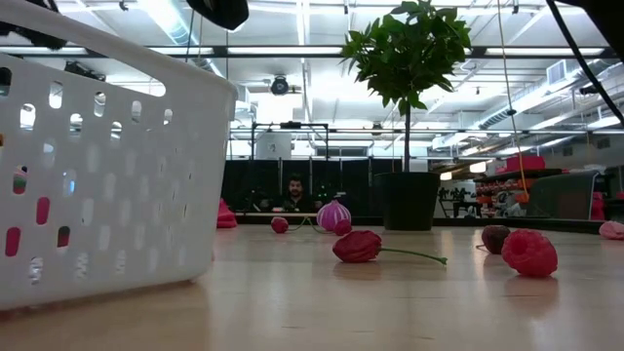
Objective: Pick and placing Produce into tupperware
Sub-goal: Put the strawberry in the basket
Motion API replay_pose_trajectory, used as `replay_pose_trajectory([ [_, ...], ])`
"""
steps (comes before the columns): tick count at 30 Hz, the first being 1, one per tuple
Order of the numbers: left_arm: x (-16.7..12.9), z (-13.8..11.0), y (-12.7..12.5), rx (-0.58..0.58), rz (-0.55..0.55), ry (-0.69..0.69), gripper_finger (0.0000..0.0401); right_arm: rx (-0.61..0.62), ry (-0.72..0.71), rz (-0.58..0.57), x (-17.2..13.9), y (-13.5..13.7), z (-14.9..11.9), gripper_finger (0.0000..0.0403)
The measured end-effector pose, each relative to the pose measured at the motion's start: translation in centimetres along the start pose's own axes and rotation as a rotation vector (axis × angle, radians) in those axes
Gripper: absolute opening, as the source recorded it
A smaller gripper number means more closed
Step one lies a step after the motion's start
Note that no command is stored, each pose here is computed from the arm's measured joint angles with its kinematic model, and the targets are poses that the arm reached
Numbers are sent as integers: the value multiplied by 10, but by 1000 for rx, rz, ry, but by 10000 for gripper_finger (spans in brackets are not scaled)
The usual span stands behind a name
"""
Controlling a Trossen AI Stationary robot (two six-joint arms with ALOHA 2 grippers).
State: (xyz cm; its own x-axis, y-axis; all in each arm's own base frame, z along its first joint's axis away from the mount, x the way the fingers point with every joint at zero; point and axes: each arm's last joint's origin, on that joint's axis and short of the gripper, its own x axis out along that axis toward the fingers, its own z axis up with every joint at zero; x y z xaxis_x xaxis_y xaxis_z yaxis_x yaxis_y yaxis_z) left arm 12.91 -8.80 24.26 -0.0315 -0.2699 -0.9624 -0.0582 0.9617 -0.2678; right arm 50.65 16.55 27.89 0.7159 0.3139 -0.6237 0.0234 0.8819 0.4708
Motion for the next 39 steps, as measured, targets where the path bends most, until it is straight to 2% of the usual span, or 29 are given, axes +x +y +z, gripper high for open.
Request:
replay_pose_trajectory([
  [4,14,3,2,33,-19,-26,176,-4,0,0,0,0,0,254],
  [10,27,11,0,75,-73,-109,170,-7,-1,-1,0,-1,0,254],
  [15,35,11,5,72,-18,-152,162,-8,-1,-1,0,0,0,254],
  [25,57,8,14,60,-9,-146,157,-9,-1,-2,0,-1,1,254],
  [39,58,9,15,60,13,-174,154,-28,-1,-2,0,-1,1,254],
])
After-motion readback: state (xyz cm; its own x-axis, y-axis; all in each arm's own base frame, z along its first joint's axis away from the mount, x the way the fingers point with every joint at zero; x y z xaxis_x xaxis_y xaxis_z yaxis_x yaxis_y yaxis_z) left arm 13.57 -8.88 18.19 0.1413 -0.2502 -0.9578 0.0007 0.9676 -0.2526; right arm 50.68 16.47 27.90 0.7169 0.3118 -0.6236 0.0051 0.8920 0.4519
